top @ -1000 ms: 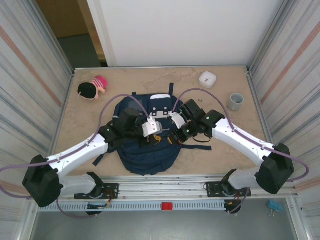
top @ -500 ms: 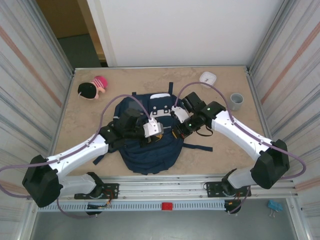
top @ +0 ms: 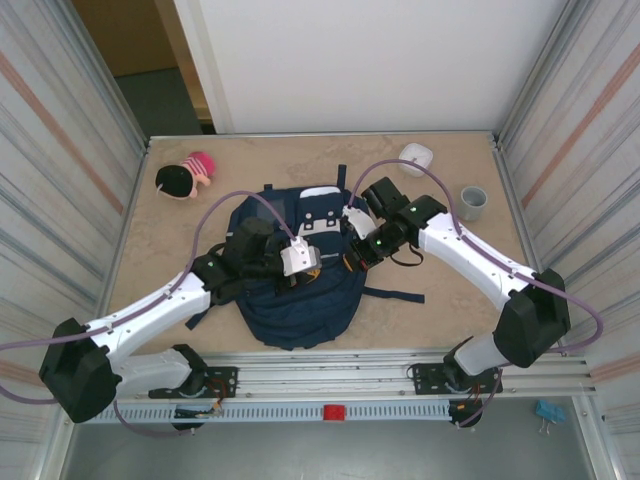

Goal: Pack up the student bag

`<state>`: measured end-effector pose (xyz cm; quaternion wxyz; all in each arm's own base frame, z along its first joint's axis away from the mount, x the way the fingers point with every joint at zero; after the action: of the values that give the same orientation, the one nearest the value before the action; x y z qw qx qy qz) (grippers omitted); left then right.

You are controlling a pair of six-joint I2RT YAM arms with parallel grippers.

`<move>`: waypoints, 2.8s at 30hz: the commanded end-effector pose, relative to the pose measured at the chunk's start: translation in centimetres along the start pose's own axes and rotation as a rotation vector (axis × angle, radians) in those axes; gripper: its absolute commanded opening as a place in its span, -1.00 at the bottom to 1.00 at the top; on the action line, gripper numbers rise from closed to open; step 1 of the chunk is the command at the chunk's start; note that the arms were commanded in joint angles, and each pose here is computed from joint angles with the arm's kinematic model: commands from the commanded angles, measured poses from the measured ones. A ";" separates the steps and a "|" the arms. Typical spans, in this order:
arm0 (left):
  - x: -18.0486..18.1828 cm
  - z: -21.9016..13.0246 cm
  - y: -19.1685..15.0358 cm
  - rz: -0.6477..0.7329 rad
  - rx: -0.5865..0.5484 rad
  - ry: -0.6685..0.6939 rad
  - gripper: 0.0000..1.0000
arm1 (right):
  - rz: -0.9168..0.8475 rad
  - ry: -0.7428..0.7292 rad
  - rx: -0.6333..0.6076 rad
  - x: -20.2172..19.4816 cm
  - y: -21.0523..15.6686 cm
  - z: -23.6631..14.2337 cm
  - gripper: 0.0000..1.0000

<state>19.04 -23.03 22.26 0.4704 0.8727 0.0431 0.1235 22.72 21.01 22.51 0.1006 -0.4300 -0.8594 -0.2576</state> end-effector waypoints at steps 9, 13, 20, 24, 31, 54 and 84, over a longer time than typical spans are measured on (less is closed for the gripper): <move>-0.7 -0.2 -2.7 -0.048 0.049 -0.007 -0.94 | 0.155 0.031 -0.151 -2.4 -2.6 -2.8 0.04; -0.5 -0.8 -2.6 -0.044 -0.033 -0.016 -0.94 | 0.216 0.170 -0.269 -2.5 -3.0 -3.6 0.05; -0.3 -2.4 -2.7 -0.057 -0.171 0.010 -0.93 | 0.196 0.252 -0.402 -2.1 -2.8 -2.5 0.08; -0.3 -2.8 -2.9 -0.064 -0.175 0.023 -0.93 | 0.136 0.224 -0.402 -0.7 -2.3 -1.7 0.17; -0.4 -2.7 -2.9 -0.081 -0.180 0.012 -0.93 | 0.072 0.203 -0.353 0.8 -0.8 0.7 0.24; -0.7 -2.9 -2.9 -0.080 -0.157 -0.014 -0.94 | 0.229 -0.031 -0.360 -4.3 0.0 2.2 -0.03; 8.7 -11.7 -9.9 -1.352 0.187 0.700 0.75 | 0.493 -0.148 -0.167 -1.7 4.6 2.5 0.26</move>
<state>25.91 -6.27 25.33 0.3689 0.6129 0.6826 0.1493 28.41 22.90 23.75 0.0426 -0.6359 -0.7079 -0.3047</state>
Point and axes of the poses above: each hand's point on the last joint's axis, 136 mm out from that joint toward the fingers, its own z axis out along the fingers, its own x axis along the line the jaws close on, y = z × x, the point moved 7 cm from there along -z, back along the fingers, and after that the axes turned 1 degree about -z, right-handed, at the moved point
